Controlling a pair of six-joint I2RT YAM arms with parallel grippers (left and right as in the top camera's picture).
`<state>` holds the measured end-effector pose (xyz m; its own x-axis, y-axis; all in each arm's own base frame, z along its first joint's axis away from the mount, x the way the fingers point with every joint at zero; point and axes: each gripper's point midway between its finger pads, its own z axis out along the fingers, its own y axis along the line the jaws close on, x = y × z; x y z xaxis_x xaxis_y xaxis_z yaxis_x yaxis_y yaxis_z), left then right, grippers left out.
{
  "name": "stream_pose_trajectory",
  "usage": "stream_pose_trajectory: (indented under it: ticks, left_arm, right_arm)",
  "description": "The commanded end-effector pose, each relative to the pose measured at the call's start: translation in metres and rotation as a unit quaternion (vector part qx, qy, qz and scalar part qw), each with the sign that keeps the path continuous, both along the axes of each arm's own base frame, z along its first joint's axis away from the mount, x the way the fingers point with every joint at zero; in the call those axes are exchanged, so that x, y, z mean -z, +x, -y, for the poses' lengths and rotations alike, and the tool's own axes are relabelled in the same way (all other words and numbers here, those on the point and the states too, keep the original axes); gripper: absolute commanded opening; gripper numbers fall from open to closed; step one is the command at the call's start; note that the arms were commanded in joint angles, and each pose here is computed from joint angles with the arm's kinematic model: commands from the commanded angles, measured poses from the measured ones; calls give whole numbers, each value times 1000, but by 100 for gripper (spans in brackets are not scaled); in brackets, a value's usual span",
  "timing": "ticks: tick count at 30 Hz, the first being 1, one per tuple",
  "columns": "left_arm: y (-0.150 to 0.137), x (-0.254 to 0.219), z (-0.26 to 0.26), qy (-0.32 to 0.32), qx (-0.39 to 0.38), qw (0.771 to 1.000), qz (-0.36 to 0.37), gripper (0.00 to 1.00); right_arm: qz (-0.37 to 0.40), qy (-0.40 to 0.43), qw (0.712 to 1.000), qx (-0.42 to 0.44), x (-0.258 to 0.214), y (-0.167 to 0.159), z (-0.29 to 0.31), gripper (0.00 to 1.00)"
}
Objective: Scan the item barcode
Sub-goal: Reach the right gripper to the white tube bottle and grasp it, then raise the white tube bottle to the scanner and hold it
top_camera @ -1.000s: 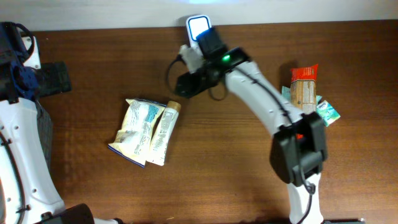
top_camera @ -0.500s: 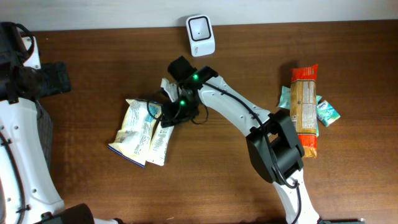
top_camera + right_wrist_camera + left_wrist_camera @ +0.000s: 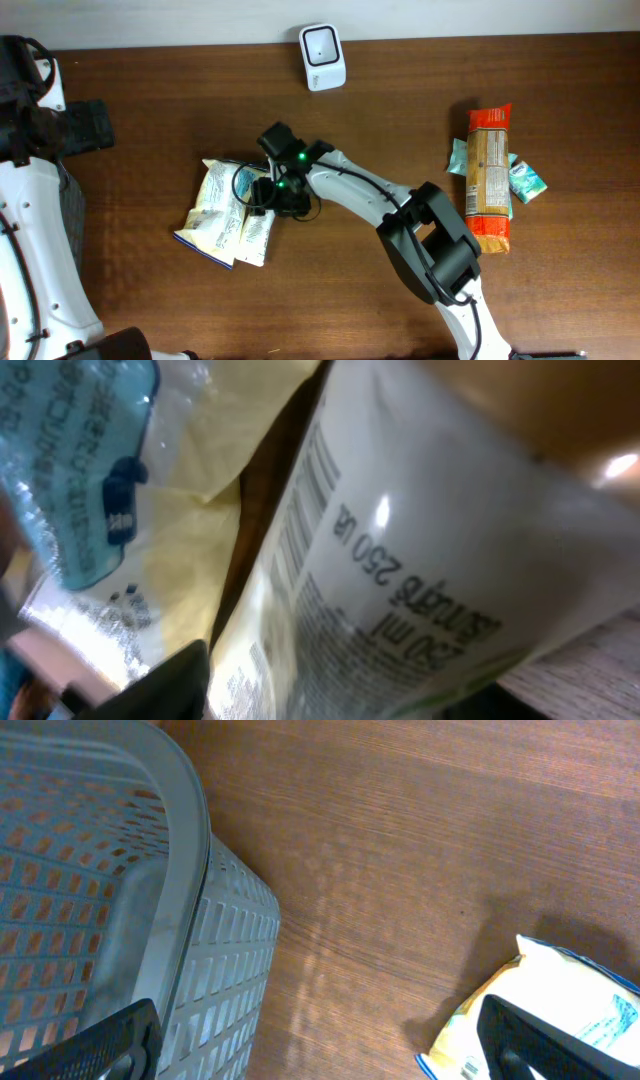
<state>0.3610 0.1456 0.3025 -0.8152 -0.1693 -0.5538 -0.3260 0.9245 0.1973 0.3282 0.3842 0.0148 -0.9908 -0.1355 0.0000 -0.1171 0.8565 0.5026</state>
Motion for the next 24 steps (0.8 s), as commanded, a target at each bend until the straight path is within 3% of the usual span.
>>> stream_pose_trajectory:
  ticks: [1,2,5,6,9,12,15,16,17,20,24]
  left_arm:
    - [-2,-7,-1,4,-2,1000,8,99]
    - [-2,-7,-1,4,-2,1000,8,99]
    - [-2,-7,-1,4,-2,1000,8,99]
    - [-2,-7,-1,4,-2,1000,8,99]
    - [-2,-7,-1,4,-2,1000,8,99]
    - [-2,-7,-1,4,-2,1000,8,99]
    - [-2,-7,-1,4,-2,1000,8,99]
    - [-2,-7,-1,4,-2,1000,8,99]
    - [-2,-7,-1,4,-2,1000,8,99]
    - [-2,-7,-1,4,-2,1000,8,99]
    - [-2,-7,-1,4,-2,1000,8,99]
  right_arm:
    - [-3,-85,994,66,33,-4,29,46]
    - [-5,-87,994,67,34,-4,31,40]
    - [-33,-88,994,63,32,-7,43,7]
    - [-45,-61,997,32,25,-9,43,4]
    - [-34,9,996,-78,-5,-6,56,4]
    - [1,49,975,-218,-25,-8,88,4]
    - [16,55,968,-246,-33,3,116,5]
    - [20,49,971,-235,-32,12,127,7]
    - [25,38,973,-226,-29,19,136,15]
    - [4,25,978,-206,-28,20,157,56]
    - [-33,20,978,-203,-26,4,163,60]
